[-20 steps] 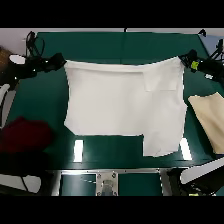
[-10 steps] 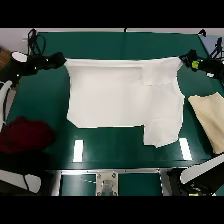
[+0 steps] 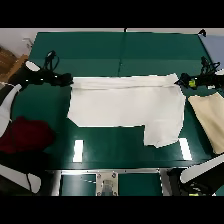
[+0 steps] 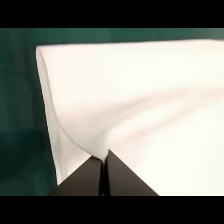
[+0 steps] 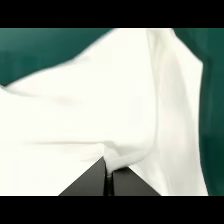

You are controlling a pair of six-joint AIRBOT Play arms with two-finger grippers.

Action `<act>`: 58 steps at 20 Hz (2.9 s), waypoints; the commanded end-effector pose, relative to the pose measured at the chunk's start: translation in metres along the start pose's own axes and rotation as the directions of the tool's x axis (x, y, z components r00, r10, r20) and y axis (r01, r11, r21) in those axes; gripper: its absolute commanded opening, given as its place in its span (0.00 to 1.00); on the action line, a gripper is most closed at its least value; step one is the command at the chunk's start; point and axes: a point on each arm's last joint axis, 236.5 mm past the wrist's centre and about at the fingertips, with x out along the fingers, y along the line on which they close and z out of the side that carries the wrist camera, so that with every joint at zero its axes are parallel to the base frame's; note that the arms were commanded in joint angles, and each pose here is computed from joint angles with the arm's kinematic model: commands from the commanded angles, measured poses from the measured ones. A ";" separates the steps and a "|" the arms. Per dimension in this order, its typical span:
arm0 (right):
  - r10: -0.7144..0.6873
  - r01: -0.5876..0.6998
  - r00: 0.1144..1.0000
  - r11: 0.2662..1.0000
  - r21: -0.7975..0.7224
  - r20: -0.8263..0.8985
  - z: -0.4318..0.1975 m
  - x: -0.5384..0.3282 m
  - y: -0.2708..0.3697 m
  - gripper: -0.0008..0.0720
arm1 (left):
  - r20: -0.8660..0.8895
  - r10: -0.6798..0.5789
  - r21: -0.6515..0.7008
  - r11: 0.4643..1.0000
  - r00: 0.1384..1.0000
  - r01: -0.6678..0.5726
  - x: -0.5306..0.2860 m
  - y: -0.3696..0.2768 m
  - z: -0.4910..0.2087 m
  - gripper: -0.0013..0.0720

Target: Fold the shirts.

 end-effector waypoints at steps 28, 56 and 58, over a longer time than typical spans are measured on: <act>-0.168 0.185 0.983 0.927 0.325 -0.081 -0.148 -0.178 -0.039 0.03 | -0.401 -0.006 -0.217 0.972 0.916 -0.089 -0.126 -0.030 -0.168 0.05; -0.012 0.128 0.983 0.753 0.645 -0.182 -0.309 -0.100 -0.012 0.71 | 0.087 0.035 -0.459 0.889 0.996 0.009 -0.011 -0.072 -0.207 0.05; 0.029 0.131 0.973 0.748 0.651 -0.228 -0.324 -0.093 -0.003 0.71 | 0.092 0.027 -0.443 0.896 0.995 0.016 -0.012 -0.075 -0.203 0.05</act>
